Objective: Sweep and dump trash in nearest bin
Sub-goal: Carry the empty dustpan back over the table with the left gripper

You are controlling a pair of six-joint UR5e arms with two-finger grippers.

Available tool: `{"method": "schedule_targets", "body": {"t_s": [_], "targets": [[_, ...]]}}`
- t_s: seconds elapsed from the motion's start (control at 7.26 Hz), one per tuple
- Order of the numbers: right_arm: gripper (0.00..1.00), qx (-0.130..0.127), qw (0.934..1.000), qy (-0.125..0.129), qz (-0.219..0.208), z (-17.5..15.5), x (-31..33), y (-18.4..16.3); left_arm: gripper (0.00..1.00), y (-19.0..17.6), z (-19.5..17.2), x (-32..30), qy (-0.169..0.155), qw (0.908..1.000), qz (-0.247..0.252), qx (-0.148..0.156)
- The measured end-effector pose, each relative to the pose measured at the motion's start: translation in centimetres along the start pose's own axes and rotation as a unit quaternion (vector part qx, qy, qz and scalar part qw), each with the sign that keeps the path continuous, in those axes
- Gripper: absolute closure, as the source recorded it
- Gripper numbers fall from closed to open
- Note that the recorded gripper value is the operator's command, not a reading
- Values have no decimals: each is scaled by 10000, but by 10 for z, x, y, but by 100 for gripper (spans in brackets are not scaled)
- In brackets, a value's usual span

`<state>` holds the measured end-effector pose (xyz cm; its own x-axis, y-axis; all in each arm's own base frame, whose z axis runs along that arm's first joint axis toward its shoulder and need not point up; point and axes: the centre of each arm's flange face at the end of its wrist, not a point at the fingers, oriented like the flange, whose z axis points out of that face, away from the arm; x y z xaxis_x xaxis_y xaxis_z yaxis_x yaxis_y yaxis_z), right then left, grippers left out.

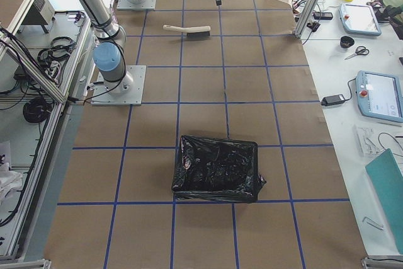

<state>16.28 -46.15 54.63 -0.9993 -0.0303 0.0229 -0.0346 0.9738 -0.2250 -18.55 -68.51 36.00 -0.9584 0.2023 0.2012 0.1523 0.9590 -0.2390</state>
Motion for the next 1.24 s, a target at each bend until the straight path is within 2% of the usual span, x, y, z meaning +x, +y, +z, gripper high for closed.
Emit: {"method": "schedule_targets", "body": {"t_s": [0.28,0.69,0.96,1.24], "targets": [[0,2,10000,-16,9,0,-1,0,100,7,40,36,132,9991,-188,-350],[0,10,10000,-25,46,1,-1,0,100,23,88,76,-394,9962,71,-775],[0,12,10000,-24,61,2,-1,-1,100,31,98,92,-718,9934,105,-885],[0,6,10000,-26,60,3,-1,-1,100,38,102,107,-814,9923,-50,-927]]}}
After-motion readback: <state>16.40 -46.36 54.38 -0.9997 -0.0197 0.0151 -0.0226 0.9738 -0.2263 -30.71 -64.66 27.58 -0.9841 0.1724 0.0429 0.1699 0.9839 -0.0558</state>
